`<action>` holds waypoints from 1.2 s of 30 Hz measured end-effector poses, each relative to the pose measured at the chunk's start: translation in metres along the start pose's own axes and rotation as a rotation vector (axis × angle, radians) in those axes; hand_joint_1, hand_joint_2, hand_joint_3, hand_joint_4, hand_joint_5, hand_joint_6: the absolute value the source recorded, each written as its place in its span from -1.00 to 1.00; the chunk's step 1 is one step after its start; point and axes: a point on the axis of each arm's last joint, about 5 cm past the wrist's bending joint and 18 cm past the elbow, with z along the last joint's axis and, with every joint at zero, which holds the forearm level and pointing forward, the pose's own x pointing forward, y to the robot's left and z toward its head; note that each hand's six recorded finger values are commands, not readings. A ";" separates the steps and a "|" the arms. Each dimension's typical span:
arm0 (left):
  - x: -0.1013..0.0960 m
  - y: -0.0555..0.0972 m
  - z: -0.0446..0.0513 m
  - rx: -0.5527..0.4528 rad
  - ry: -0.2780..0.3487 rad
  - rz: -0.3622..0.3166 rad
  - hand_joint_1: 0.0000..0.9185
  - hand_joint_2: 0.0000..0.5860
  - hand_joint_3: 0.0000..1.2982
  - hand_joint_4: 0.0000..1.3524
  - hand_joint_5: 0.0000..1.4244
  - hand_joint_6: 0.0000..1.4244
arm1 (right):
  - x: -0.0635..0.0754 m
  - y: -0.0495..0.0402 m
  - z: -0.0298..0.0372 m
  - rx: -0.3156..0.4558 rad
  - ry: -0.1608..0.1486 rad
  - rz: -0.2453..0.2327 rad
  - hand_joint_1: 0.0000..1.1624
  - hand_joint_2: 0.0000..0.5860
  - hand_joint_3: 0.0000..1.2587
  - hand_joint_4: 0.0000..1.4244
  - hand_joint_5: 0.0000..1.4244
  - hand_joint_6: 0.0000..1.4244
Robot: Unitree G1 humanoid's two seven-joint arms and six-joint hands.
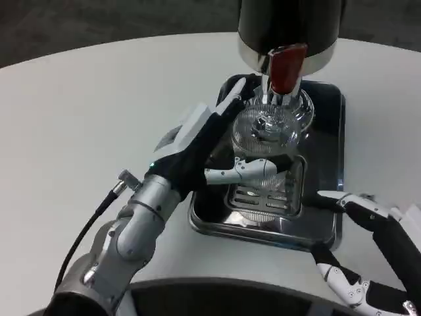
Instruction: Grasp the cup under the faucet to collect the drink, then remove the cup.
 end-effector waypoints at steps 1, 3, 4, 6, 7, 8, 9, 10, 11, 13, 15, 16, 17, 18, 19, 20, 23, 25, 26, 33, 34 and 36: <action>0.000 0.000 -0.0001 -0.001 0.000 -0.002 -0.32 -1.00 -1.00 -1.00 -0.82 -0.80 | 0.000 0.0000 0.0000 0.000 0.000 0.000 0.12 0.62 -0.49 -0.61 -0.63 -0.84; 0.000 0.001 -0.0002 -0.003 -0.002 -0.006 -0.36 -1.00 -1.00 -1.00 -0.82 -0.80 | 0.000 0.0000 0.0000 0.000 0.000 -0.001 0.12 0.62 -0.49 -0.61 -0.63 -0.84; -0.001 0.001 -0.0003 -0.006 -0.005 -0.006 -0.37 -1.00 -1.00 -1.00 -0.82 -0.80 | 0.000 0.0000 0.0000 0.000 0.000 -0.001 0.12 0.62 -0.49 -0.61 -0.63 -0.84; -0.002 0.001 -0.0010 -0.011 -0.007 -0.009 -0.38 -1.00 -1.00 -1.00 -0.82 -0.80 | 0.000 0.0000 0.0000 0.000 0.000 -0.001 0.12 0.62 -0.49 -0.61 -0.63 -0.84; -0.002 0.001 -0.0014 -0.013 -0.006 -0.009 -0.38 -1.00 -1.00 -1.00 -0.82 -0.80 | 0.000 0.0000 0.0000 0.000 0.000 -0.001 0.12 0.62 -0.49 -0.61 -0.62 -0.84; -0.003 0.001 -0.0019 -0.020 -0.003 -0.008 -0.39 -1.00 -1.00 -1.00 -0.82 -0.80 | 0.000 0.0000 0.0000 0.000 0.000 -0.001 0.12 0.62 -0.49 -0.61 -0.62 -0.84; -0.003 0.001 -0.0023 -0.027 -0.001 -0.008 -0.40 -1.00 -1.00 -1.00 -0.82 -0.81 | 0.000 0.0000 0.0000 0.000 0.000 -0.001 0.12 0.62 -0.49 -0.61 -0.62 -0.84; -0.003 0.001 -0.0026 -0.031 0.001 -0.007 -0.40 -1.00 -1.00 -1.00 -0.82 -0.82 | 0.000 0.0000 0.0000 0.000 0.000 -0.001 0.12 0.62 -0.49 -0.61 -0.62 -0.84; -0.004 0.002 -0.0033 -0.043 0.004 -0.005 -0.40 -1.00 -1.00 -1.00 -0.82 -0.82 | 0.000 0.0000 0.0000 0.000 0.000 -0.001 0.12 0.62 -0.49 -0.61 -0.62 -0.84; -0.005 0.003 -0.0043 -0.055 0.008 -0.005 -0.36 -0.97 -1.00 -1.00 -0.83 -0.84 | 0.000 0.0001 0.0000 0.000 0.000 -0.001 0.12 0.62 -0.49 -0.61 -0.62 -0.84; -0.006 0.002 -0.0049 -0.069 0.008 -0.015 -0.31 -0.93 -1.00 -1.00 -0.84 -0.85 | 0.000 0.0002 0.0001 0.001 0.000 -0.001 0.12 0.62 -0.49 -0.61 -0.62 -0.84; -0.007 0.002 -0.0049 -0.083 0.005 -0.017 -0.27 -0.92 -1.00 -1.00 -0.84 -0.85 | 0.000 0.0002 0.0001 0.001 -0.001 -0.001 0.12 0.62 -0.49 -0.61 -0.62 -0.84; -0.006 0.001 -0.0045 -0.093 0.000 -0.020 -0.26 -0.92 -1.00 -1.00 -0.84 -0.85 | 0.000 0.0002 0.0001 0.001 -0.001 -0.001 0.12 0.62 -0.49 -0.61 -0.62 -0.84; -0.006 0.001 -0.0043 -0.096 -0.003 -0.022 -0.23 -0.89 -1.00 -1.00 -0.84 -0.85 | 0.000 0.0002 0.0001 0.001 -0.001 0.000 0.12 0.62 -0.49 -0.61 -0.62 -0.84; -0.006 0.001 -0.0040 -0.099 -0.005 -0.022 -0.22 -0.88 -1.00 -1.00 -0.84 -0.85 | 0.000 0.0003 0.0001 0.001 -0.001 0.000 0.12 0.62 -0.49 -0.61 -0.62 -0.84; -0.006 0.001 -0.0038 -0.101 -0.007 -0.023 -0.21 -0.88 -1.00 -1.00 -0.84 -0.85 | 0.000 0.0003 0.0001 0.001 -0.001 0.000 0.12 0.62 -0.49 -0.61 -0.62 -0.84; -0.006 0.001 -0.0037 -0.107 -0.010 -0.024 -0.20 -0.87 -1.00 -1.00 -0.84 -0.85 | 0.000 0.0003 0.0001 0.001 -0.001 0.000 0.12 0.62 -0.49 -0.61 -0.62 -0.84; -0.007 0.001 -0.0042 -0.111 -0.008 -0.019 -0.18 -0.84 -1.00 -1.00 -0.84 -0.85 | 0.000 0.0003 0.0001 0.001 0.000 0.000 0.12 0.62 -0.49 -0.61 -0.62 -0.84; -0.007 0.002 -0.0047 -0.114 -0.005 -0.017 -0.19 -0.84 -1.00 -1.00 -0.84 -0.85 | 0.000 0.0003 0.0001 0.001 0.000 0.000 0.12 0.62 -0.49 -0.61 -0.62 -0.84; -0.011 0.002 -0.0080 -0.150 0.010 -0.012 -0.18 -0.80 -1.00 -1.00 -0.84 -0.85 | 0.000 0.0004 0.0001 0.002 0.000 0.000 0.11 0.65 -0.49 -0.61 -0.62 -0.84; -0.011 0.002 -0.0079 -0.152 0.009 -0.014 -0.18 -0.80 -1.00 -1.00 -0.84 -0.85 | 0.000 0.0004 0.0002 0.002 0.000 0.000 0.11 0.65 -0.49 -0.61 -0.62 -0.84; -0.011 0.002 -0.0074 -0.154 0.006 -0.020 -0.14 -0.76 -1.00 -1.00 -0.84 -0.85 | 0.000 0.0005 0.0002 0.002 -0.001 0.000 0.11 0.65 -0.49 -0.61 -0.62 -0.84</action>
